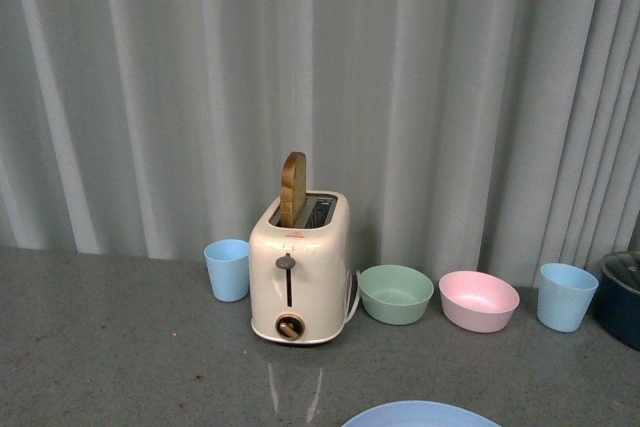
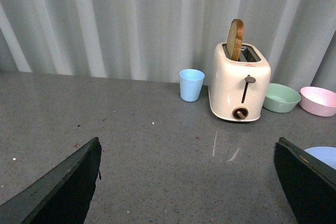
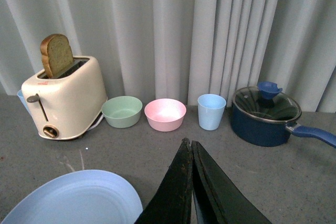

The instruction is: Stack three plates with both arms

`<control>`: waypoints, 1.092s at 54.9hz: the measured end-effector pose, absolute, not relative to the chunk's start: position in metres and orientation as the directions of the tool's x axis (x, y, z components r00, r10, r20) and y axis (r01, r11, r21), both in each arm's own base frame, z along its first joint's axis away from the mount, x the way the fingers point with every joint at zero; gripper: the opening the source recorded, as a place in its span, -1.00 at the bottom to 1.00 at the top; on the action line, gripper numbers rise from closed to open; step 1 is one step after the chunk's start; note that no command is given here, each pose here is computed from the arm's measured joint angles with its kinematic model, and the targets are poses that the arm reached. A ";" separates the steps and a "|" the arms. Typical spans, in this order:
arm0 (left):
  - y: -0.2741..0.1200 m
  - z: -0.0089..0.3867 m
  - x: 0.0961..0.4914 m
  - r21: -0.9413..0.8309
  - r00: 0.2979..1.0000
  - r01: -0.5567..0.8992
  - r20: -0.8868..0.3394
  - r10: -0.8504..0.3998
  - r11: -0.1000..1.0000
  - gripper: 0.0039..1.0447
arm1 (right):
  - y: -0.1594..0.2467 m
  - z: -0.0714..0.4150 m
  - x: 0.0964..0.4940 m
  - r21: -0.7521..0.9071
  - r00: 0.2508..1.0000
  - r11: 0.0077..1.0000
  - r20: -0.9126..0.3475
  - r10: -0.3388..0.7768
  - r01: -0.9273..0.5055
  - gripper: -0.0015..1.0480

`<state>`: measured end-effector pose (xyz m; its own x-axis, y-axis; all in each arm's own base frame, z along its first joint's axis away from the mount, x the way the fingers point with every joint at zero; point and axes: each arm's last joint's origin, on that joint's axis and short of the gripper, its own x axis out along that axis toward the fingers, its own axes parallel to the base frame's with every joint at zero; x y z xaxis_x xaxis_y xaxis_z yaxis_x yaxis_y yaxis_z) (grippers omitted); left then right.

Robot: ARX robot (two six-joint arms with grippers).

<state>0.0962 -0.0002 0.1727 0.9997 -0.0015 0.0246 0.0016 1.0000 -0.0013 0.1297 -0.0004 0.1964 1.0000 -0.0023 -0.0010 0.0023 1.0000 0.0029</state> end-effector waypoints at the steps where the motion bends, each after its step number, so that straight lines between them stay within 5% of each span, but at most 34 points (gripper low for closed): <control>1: 0.000 0.173 0.096 -0.001 1.000 0.002 0.025 -0.002 1.000 0.87 | 0.000 0.195 0.129 0.002 1.000 1.000 -0.001 -0.002 0.002 -0.94; 60: 0.000 0.173 0.096 -0.001 1.000 0.002 0.027 -0.002 1.000 0.87 | 0.000 0.166 0.098 0.002 1.000 1.000 0.004 -0.002 0.002 -0.94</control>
